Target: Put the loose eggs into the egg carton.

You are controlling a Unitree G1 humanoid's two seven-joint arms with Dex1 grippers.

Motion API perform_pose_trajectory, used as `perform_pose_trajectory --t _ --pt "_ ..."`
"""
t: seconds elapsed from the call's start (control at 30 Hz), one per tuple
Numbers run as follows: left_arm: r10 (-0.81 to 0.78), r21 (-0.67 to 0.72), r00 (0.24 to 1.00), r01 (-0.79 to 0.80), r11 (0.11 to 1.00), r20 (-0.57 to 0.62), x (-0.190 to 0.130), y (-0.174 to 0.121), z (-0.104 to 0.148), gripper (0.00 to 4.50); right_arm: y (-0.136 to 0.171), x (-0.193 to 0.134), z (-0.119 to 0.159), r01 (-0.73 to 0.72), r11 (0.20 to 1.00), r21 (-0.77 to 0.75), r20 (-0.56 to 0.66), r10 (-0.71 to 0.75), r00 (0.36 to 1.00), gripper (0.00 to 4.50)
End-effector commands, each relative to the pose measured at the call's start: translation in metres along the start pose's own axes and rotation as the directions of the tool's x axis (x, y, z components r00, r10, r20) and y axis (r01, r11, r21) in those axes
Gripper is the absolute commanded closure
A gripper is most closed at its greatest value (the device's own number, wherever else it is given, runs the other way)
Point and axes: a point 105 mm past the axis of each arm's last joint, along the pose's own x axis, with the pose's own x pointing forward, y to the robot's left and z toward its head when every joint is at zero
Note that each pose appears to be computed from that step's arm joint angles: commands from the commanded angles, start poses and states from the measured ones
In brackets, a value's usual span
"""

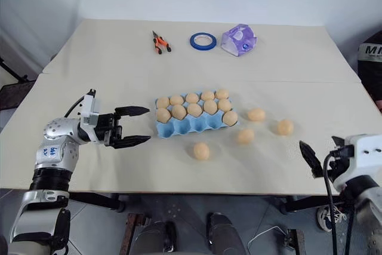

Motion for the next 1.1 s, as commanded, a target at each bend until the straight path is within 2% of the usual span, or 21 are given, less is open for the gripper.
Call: perform_pose_trajectory --t 0.03,0.2,0.27,0.47,0.57,0.67,0.8,0.9,1.1 --pt "0.000 0.045 1.000 -0.001 0.999 0.022 0.003 0.001 0.010 0.04 -0.004 0.025 -0.007 0.046 0.998 0.052 -0.002 -0.046 0.999 0.00" --pt "0.036 0.051 0.999 -0.037 0.998 0.028 0.002 -0.001 0.009 0.04 0.005 0.075 -0.018 0.020 0.994 0.105 -0.040 -0.016 0.999 0.00" --pt "0.047 0.053 0.998 -0.049 0.997 0.027 0.000 -0.002 0.009 0.04 0.006 0.085 -0.019 0.019 0.997 0.081 -0.049 -0.015 0.999 0.00" --pt "0.093 0.064 0.995 -0.094 0.994 0.025 -0.006 -0.005 0.009 0.04 0.008 0.100 -0.028 0.014 0.999 -0.034 -0.093 -0.017 0.996 0.00" --pt "0.104 0.061 0.994 -0.105 0.993 0.019 -0.007 -0.006 0.008 0.04 0.008 0.099 -0.038 0.009 0.999 -0.037 -0.137 -0.014 0.990 0.00" --pt "0.113 0.063 0.993 -0.114 0.991 0.020 -0.007 -0.005 0.007 0.00 0.009 0.097 -0.037 0.014 0.999 -0.045 -0.122 -0.019 0.992 0.57" --pt "0.121 0.067 0.992 -0.122 0.990 0.024 -0.005 -0.003 0.007 0.00 0.007 0.095 -0.028 0.026 0.998 -0.057 -0.087 -0.031 0.996 2.03" --pt "0.123 0.069 0.992 -0.124 0.990 0.025 -0.004 -0.001 0.007 0.00 0.006 0.094 -0.016 0.025 0.997 -0.072 -0.060 -0.029 0.998 2.86" --pt "0.124 0.072 0.992 -0.126 0.989 0.031 -0.002 0.002 0.008 0.00 0.035 0.093 0.038 -0.080 0.992 -0.096 0.044 0.085 0.995 2.93"
